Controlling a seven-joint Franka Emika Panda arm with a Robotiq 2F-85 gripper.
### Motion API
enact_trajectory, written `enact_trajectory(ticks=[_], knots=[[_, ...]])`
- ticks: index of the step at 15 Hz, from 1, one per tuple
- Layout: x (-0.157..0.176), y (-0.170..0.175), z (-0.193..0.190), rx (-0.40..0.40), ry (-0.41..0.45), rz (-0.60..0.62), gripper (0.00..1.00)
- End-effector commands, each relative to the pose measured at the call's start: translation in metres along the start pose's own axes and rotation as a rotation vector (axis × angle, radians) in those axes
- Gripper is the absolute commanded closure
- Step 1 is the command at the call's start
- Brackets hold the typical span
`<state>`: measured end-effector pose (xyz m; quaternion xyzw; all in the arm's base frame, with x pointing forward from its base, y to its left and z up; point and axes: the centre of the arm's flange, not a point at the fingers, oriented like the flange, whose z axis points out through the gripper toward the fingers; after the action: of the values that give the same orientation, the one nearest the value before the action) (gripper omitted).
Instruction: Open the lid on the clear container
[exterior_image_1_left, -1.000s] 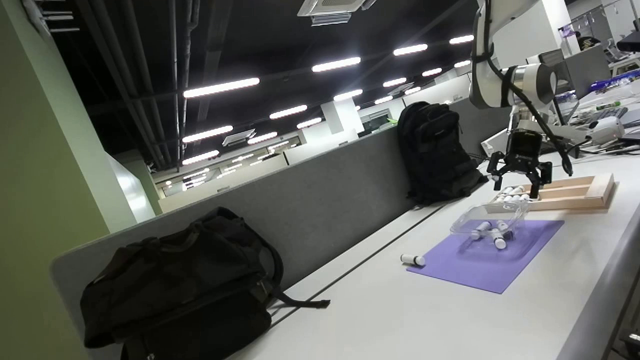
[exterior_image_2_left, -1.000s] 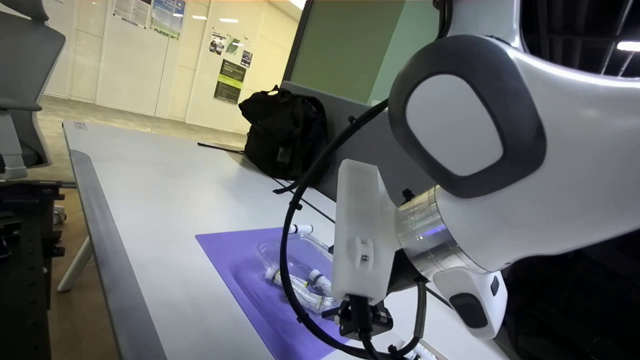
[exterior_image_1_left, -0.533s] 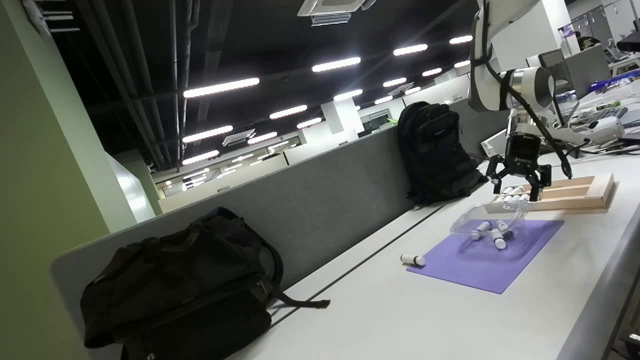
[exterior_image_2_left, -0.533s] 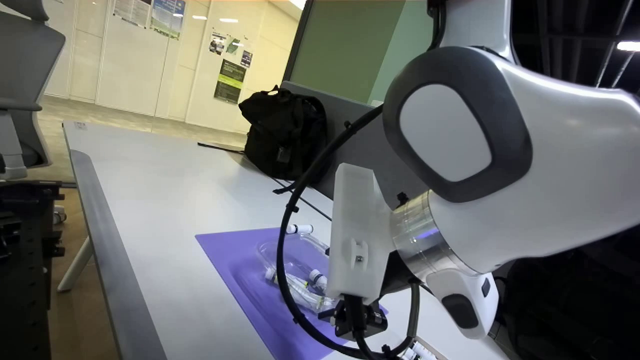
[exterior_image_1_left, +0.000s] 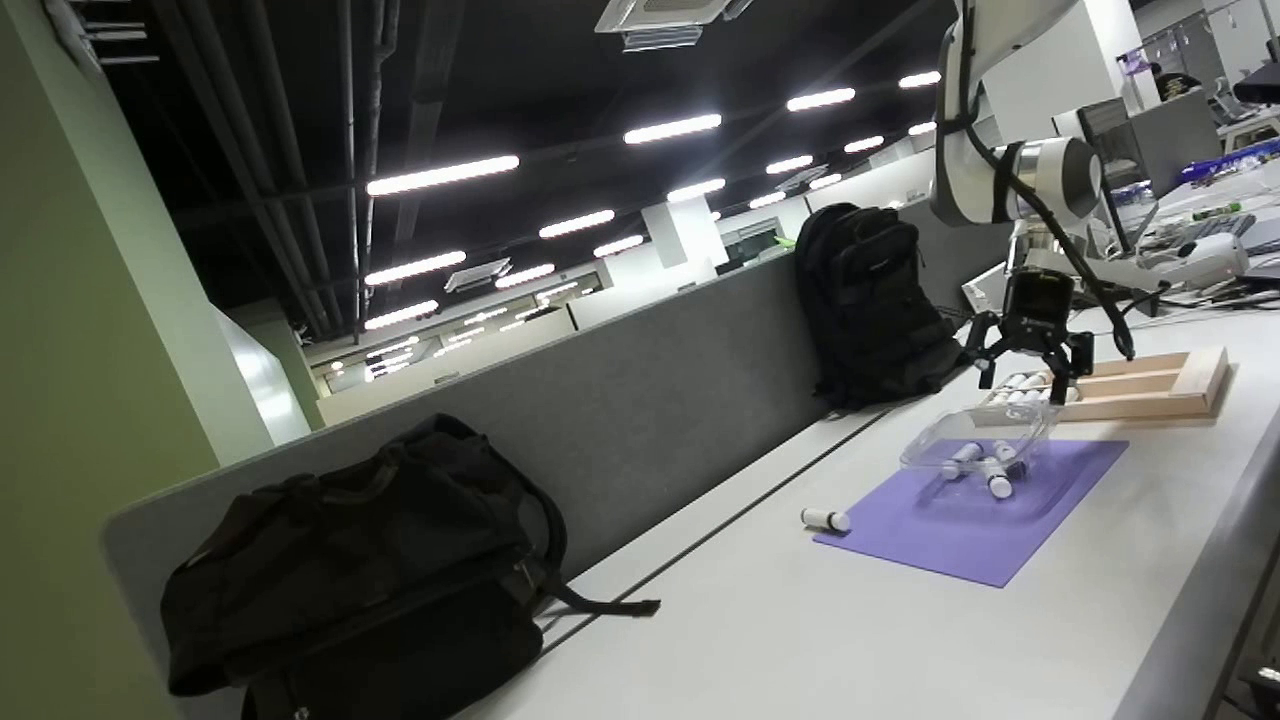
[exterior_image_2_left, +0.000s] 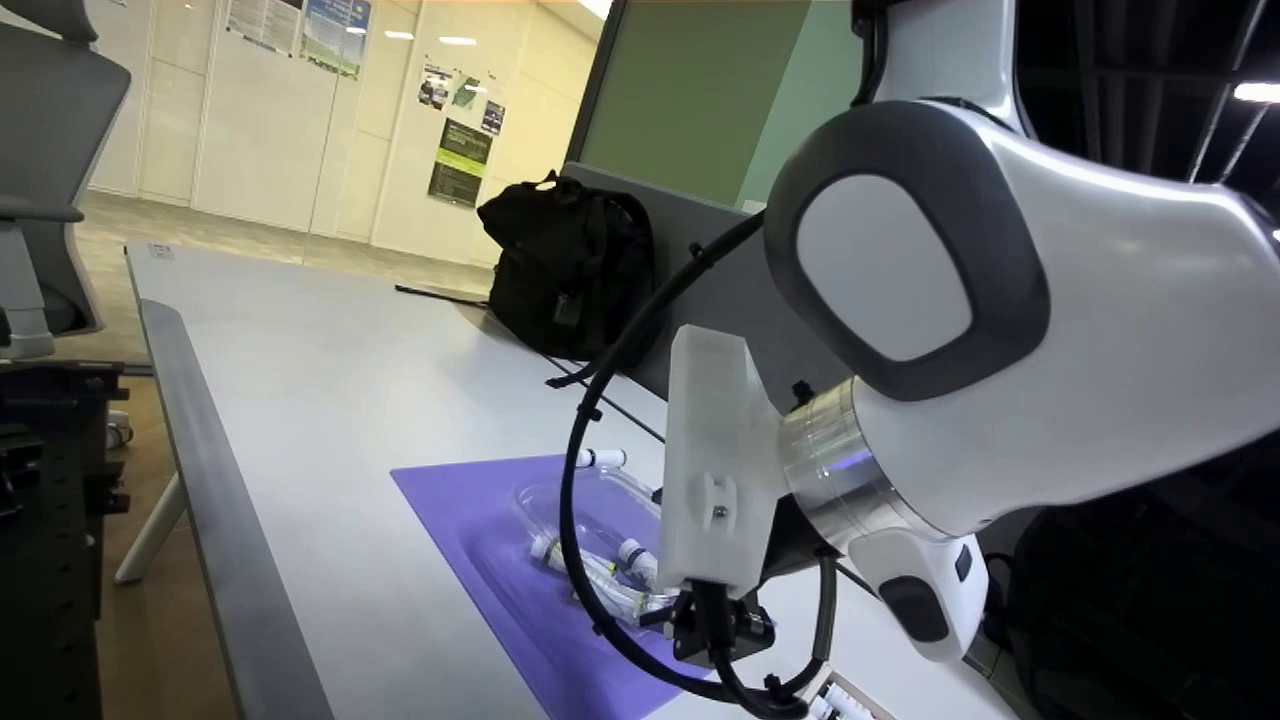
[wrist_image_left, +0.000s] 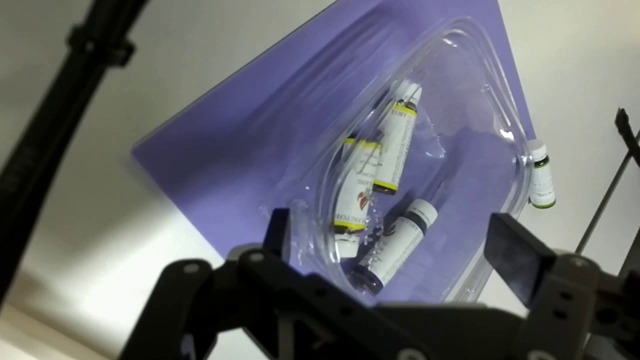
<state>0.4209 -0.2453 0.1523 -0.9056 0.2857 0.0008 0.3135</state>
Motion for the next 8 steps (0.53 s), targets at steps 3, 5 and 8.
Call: enact_trajectory(ticks=[3,5,8], knots=[[0.0018,-0.0072,-0.0080,0.074,0.047,-0.043,0.00],[0.0024,-0.0069,-0.0079,0.086,0.054,-0.046,0.00],[0.0018,-0.0086,-0.0097,0.117,0.070,-0.071,0.00]])
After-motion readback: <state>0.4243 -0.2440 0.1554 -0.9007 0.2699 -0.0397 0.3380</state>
